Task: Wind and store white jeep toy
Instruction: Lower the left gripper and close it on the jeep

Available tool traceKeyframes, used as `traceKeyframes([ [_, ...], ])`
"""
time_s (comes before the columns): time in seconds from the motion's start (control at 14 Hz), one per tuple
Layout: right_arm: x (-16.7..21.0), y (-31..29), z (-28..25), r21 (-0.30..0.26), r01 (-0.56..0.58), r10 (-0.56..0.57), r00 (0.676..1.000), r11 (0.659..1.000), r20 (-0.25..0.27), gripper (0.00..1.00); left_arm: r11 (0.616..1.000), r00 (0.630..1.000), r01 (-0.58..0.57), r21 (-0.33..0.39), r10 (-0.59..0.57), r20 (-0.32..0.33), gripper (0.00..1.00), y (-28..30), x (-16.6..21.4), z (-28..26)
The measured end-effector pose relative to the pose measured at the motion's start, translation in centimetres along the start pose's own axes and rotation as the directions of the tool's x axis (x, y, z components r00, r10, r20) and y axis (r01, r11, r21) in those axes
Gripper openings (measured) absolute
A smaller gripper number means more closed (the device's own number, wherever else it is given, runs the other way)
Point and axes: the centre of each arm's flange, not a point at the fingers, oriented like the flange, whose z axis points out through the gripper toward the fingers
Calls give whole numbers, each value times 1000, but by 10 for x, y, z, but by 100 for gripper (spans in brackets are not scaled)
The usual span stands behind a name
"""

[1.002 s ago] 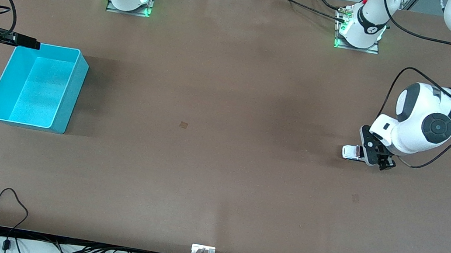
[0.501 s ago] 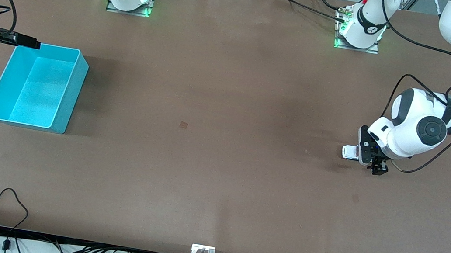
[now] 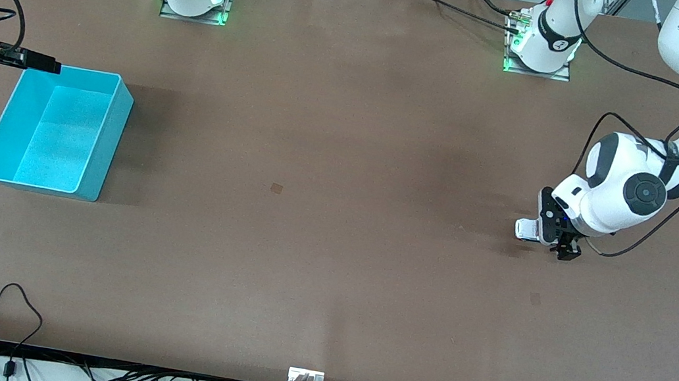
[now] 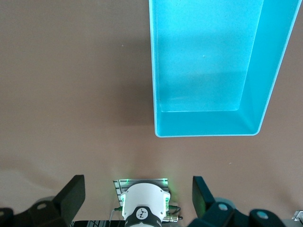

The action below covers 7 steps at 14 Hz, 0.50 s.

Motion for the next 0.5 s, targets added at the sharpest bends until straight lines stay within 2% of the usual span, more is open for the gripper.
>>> traceKeyframes([
  [0.5,0,0,0,0,0,0,1000,1000,1,100,1000,1000,-21,-11,22,14,100,3,1,8],
])
